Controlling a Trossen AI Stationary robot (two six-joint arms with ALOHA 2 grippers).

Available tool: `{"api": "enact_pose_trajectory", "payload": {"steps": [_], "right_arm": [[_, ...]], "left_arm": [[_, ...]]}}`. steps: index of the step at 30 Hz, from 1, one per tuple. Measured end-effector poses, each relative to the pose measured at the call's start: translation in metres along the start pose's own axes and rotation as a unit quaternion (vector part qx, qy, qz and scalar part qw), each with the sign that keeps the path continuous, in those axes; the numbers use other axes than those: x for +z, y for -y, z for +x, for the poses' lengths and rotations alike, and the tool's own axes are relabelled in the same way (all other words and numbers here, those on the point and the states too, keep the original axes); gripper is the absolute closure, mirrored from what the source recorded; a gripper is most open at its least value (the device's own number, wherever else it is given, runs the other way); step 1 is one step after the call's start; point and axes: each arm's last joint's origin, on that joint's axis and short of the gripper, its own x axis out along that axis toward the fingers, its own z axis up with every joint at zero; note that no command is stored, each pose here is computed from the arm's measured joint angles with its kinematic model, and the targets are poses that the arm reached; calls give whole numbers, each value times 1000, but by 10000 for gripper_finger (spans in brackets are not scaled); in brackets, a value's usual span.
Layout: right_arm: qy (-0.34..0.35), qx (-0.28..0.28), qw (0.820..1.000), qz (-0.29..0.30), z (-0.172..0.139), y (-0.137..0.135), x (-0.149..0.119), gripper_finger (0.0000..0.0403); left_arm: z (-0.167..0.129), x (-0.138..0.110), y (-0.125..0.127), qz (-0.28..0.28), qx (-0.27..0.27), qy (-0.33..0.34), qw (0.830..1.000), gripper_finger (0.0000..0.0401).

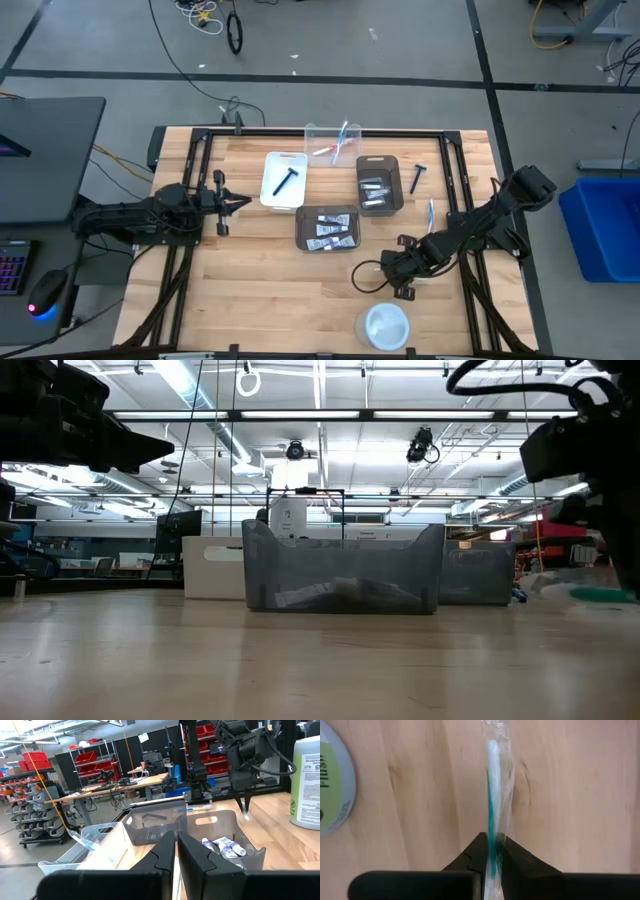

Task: Pick & Place Travel size toiletries
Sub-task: Put the green toothbrush into the transparent bin

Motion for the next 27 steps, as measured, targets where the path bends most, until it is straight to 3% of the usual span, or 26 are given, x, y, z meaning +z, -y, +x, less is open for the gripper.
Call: {"api": "enact_pose_trajectory", "payload": {"steps": [10, 15, 22, 27], "right_arm": [[31, 1, 999, -14, -25, 14, 3, 367], [67, 6, 997, -48, -40, 28, 11, 368], [151, -66, 981, -103, -65, 55, 23, 368], [169, -126, 970, -122, -74, 79, 30, 368]], "left_arm": [[0, 0, 0, 0, 0, 0, 1000, 374], [0, 0, 0, 0, 0, 0, 1000, 374], [0, 0, 0, 0, 0, 0, 1000, 374], [0, 0, 0, 0, 0, 0, 1000, 374]]}}
